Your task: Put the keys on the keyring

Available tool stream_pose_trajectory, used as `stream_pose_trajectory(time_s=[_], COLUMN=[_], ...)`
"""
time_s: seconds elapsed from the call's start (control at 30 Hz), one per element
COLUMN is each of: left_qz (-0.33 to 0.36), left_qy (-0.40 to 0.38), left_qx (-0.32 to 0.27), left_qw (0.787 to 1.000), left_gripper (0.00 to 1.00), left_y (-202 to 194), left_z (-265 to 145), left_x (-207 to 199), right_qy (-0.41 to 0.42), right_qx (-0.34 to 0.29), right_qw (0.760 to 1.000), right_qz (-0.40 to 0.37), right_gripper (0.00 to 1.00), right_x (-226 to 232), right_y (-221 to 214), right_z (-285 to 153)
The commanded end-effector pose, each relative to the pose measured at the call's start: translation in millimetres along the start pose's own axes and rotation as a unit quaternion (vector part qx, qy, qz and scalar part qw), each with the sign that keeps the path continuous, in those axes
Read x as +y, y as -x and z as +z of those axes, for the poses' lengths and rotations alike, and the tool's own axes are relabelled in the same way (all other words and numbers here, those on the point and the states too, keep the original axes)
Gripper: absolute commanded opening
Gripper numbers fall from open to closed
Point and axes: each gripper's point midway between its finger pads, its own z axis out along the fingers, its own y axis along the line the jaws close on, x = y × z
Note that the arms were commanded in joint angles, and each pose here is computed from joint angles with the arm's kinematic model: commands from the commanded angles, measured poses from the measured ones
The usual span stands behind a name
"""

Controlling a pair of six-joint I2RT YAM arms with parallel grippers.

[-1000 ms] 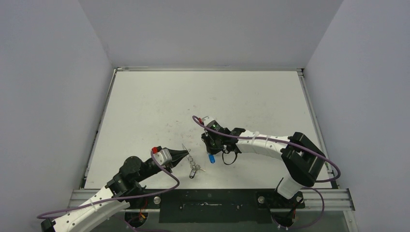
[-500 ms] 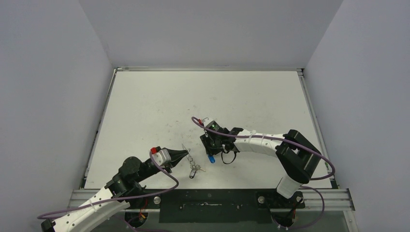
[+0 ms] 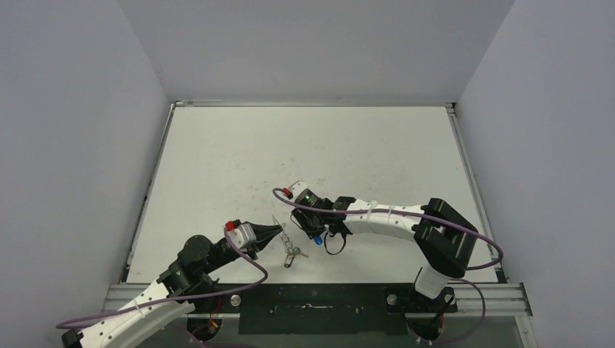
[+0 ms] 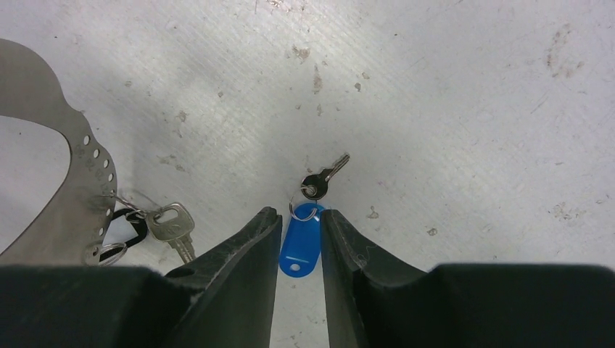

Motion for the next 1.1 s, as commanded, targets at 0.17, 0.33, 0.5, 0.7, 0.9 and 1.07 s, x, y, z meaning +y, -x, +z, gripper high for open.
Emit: stream_pose_trajectory(time_s=[0.17,0.33,0.5,0.7,0.9,1.07], left_qz=[0.004,0.004,0.005,0.005,0.006,0.007], left_qy=[-0.001,-0.002,-0.002,-0.001,-0.001,0.000], left_qx=[-0.038,-0.038,-0.038,-0.037,-0.037,-0.037], left_qw=[0.999,0.999,0.999,0.999,0.999,0.999], left_gripper=[0.00,0.00,0.00,0.00,0.00,0.00], left_y=[23,24,24,24,23,24], left_z=[1,1,1,1,1,1], left_x=[0,0,0,0,0,1], right_qy=[-0.027,-0.031,-0.030,-0.028,-0.030,-0.037], right_qx=[-0.003,0.006,0.004,0.005,0.010,0.023], right_qw=[0.999,0.999,0.999,0.999,0.999,0.998], right_qz=[-0.025,-0.028,-0.029,-0.033,-0.040,-0.042], right_gripper=[0.36,0.31,0.10,0.25,0.36,0.27], right_x=[-2,-3,-2,-1,-1,-3], right_y=[10,8,9,12,9,4], right_z=[4,7,8,8,10,16])
